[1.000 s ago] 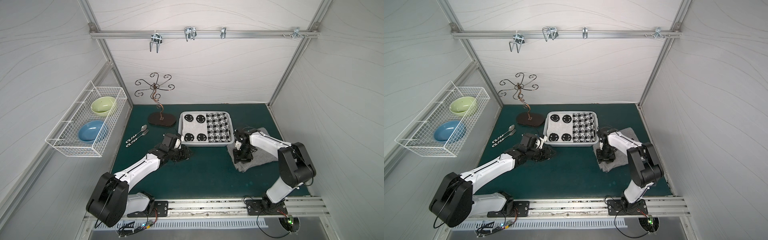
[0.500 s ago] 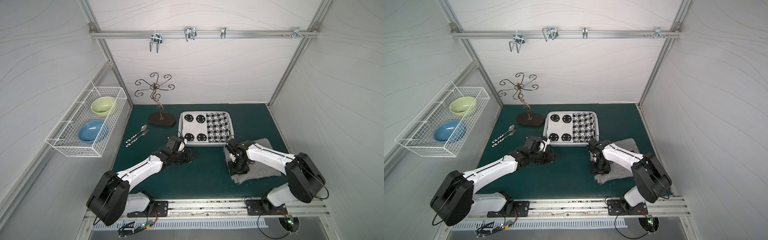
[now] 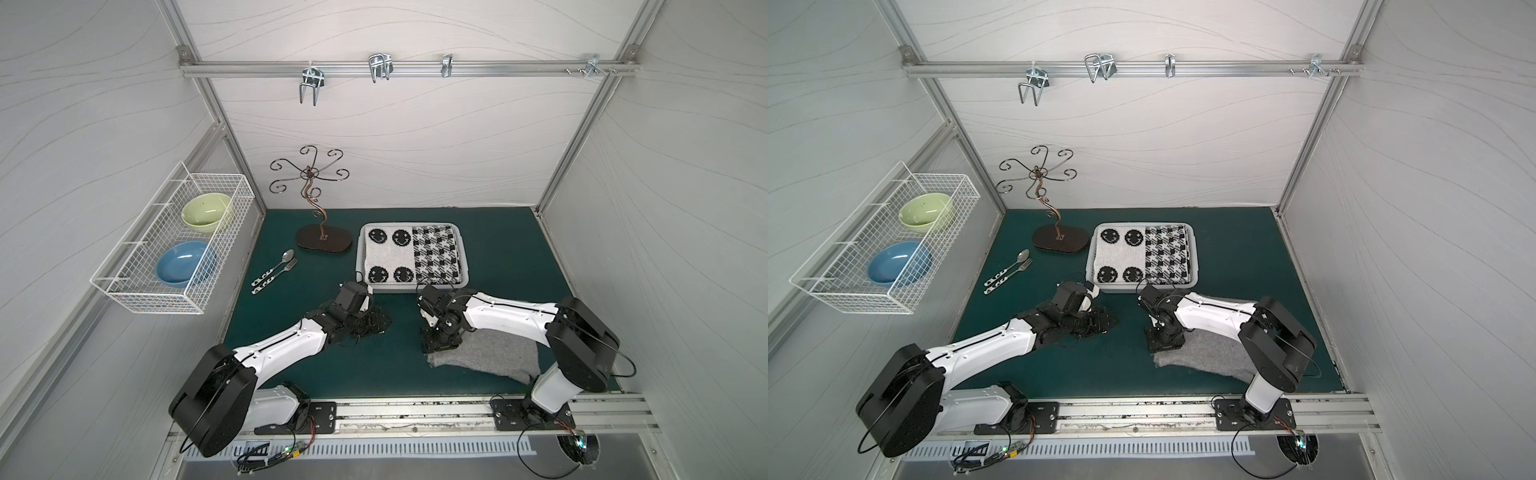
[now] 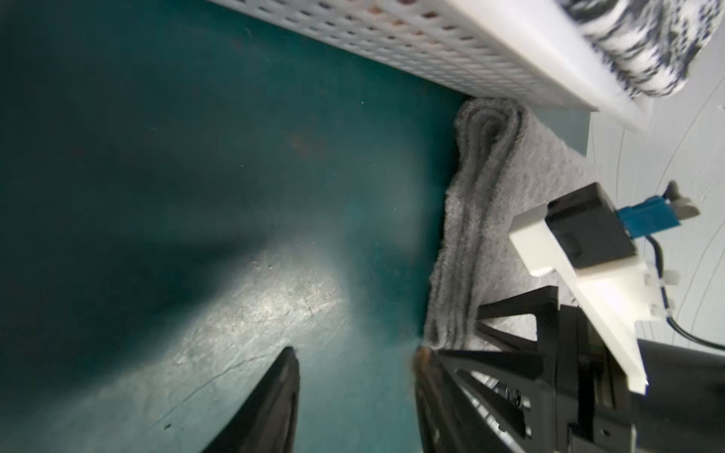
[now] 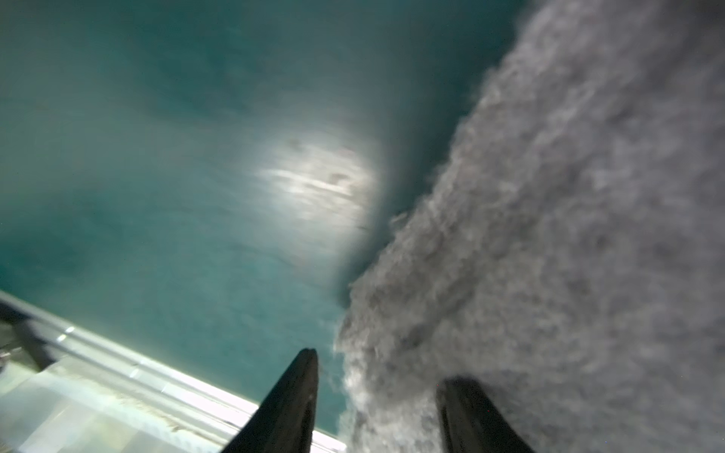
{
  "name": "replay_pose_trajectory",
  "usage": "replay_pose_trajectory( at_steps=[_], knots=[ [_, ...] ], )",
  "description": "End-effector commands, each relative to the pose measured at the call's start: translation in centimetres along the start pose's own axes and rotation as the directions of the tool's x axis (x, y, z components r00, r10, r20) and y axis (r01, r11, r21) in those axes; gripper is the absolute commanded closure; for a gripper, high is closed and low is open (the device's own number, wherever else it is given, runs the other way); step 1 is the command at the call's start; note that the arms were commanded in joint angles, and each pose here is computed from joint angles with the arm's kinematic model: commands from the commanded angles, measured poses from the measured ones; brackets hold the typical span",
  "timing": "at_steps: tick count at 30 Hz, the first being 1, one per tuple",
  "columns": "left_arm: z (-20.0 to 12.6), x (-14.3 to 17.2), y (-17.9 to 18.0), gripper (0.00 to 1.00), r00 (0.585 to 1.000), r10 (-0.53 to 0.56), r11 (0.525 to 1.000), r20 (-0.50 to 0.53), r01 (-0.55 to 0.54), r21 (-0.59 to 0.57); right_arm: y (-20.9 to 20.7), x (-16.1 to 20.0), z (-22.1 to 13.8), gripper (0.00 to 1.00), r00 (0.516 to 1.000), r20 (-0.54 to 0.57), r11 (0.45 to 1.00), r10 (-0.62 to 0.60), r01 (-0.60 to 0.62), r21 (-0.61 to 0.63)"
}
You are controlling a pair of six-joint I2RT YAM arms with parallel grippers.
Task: Put the folded scarf in the basket
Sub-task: Move the scarf to the center of the board.
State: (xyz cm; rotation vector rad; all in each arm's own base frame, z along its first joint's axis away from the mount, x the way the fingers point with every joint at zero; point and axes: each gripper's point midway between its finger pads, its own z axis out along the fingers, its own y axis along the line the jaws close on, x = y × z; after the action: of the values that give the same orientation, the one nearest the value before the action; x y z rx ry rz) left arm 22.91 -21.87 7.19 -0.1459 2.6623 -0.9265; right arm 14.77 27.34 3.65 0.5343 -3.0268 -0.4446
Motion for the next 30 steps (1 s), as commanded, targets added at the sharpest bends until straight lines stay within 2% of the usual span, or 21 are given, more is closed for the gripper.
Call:
replay_pose_trajectory(
  at_steps=[1,3,7,13,19,24,27,30],
  knots=[
    [-0.6,-0.4,-0.2,0.49,0.998,0.040,0.997,0.049,-0.037,-0.065,1.0,-1.2,-1.6,0.49,0.996,0.091,0.999,0.005,-0.001,-0.051],
    [-0.6,0.0,-1.3,0.49,0.993,0.104,0.991,0.057,-0.099,-0.084,0.5,-1.4,-3.2,0.47,0.989,0.151,1.000,0.003,0.001,-0.030],
    [0.5,0.3,-3.7,0.49,0.997,0.060,0.998,0.051,-0.061,0.034,-0.1,-1.2,-6.9,0.45,0.963,0.267,0.998,0.022,-0.005,-0.067],
    [1.8,0.2,-5.1,0.48,0.997,0.061,0.997,0.042,-0.063,0.053,-3.4,-0.1,-10.9,0.45,0.931,0.357,0.995,0.082,-0.057,-0.081],
    [4.1,0.1,-10.1,0.43,0.991,0.129,0.977,0.045,-0.135,0.164,-5.6,0.8,-12.2,0.45,0.907,0.397,0.987,0.139,-0.093,-0.134],
    [7.2,-0.2,-11.0,0.36,0.990,0.137,0.974,0.033,-0.140,0.180,-6.4,1.2,-13.7,0.45,0.877,0.462,0.989,0.133,-0.086,-0.121],
    [9.3,0.8,-11.7,0.35,0.987,0.159,0.969,-0.005,-0.155,0.194,-7.0,1.6,-14.2,0.45,0.872,0.473,0.992,0.122,-0.086,-0.098],
    [11.3,2.0,-11.1,0.35,0.985,0.166,0.976,-0.050,-0.157,0.149,-7.3,2.0,-14.4,0.45,0.867,0.481,0.991,0.127,-0.087,-0.105]
  ],
)
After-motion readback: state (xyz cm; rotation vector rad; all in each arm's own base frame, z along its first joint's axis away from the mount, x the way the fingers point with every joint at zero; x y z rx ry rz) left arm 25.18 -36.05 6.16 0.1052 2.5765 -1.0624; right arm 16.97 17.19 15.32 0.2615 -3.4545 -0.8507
